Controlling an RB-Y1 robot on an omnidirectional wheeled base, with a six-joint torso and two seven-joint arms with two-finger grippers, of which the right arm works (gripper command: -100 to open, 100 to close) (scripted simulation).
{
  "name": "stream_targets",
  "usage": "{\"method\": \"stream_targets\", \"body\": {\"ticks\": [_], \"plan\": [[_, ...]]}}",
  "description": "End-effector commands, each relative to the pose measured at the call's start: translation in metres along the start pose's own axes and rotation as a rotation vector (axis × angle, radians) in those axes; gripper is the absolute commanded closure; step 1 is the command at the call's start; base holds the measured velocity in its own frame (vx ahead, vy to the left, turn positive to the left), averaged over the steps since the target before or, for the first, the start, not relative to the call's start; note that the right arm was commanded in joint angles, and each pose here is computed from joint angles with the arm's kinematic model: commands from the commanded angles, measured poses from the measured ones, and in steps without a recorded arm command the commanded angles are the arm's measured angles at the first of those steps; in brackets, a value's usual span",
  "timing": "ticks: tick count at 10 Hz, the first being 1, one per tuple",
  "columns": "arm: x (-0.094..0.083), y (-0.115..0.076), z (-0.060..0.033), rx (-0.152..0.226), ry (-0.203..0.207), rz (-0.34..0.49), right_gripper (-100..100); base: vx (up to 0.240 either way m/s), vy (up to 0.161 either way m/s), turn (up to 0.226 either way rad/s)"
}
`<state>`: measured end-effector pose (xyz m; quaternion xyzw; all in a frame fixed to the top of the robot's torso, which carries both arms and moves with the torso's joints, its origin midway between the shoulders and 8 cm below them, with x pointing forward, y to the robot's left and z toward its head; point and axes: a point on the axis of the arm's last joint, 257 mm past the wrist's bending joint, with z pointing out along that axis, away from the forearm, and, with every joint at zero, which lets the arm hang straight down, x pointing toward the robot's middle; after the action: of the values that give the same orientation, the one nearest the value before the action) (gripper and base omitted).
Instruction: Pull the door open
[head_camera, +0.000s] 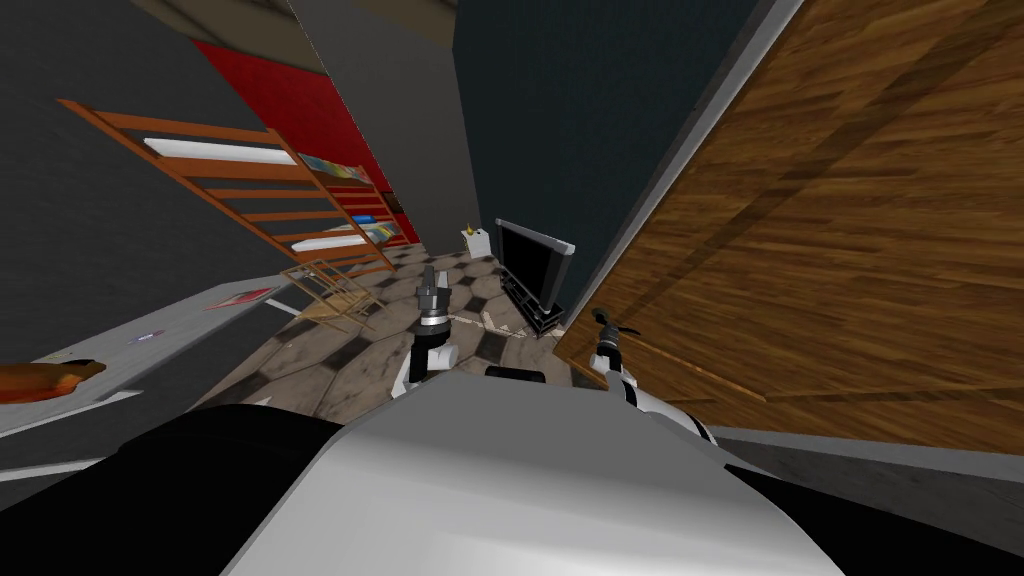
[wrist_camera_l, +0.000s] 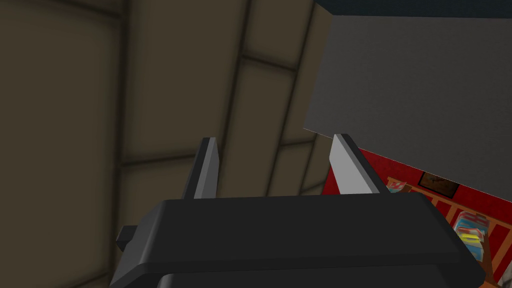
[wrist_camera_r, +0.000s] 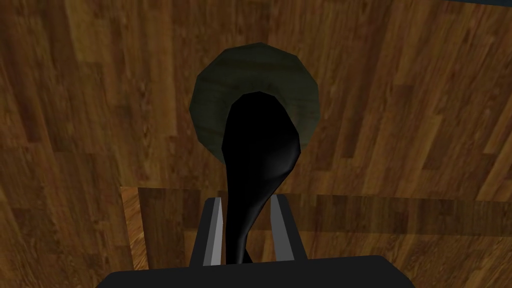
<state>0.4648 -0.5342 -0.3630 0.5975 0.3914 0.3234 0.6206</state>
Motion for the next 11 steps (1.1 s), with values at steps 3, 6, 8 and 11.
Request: {"method": "stream_targets", "body": {"ticks": [3,6,8,11], "plan": [[0.01,0.004,0.001,-0.011,0.035,-0.001,100,-0.174,-0.017,0.074],[0.017,0.007,0.0016,-0.019,0.064,-0.002,100,-0.187,-0.003,0.071],[0.027,0.01,0.0018,-0.027,0.099,-0.003,100,-0.188,-0.018,0.088],[0.03,0.009,0.0009,-0.023,0.109,-0.004,100,-0.135,-0.022,0.047]]}}
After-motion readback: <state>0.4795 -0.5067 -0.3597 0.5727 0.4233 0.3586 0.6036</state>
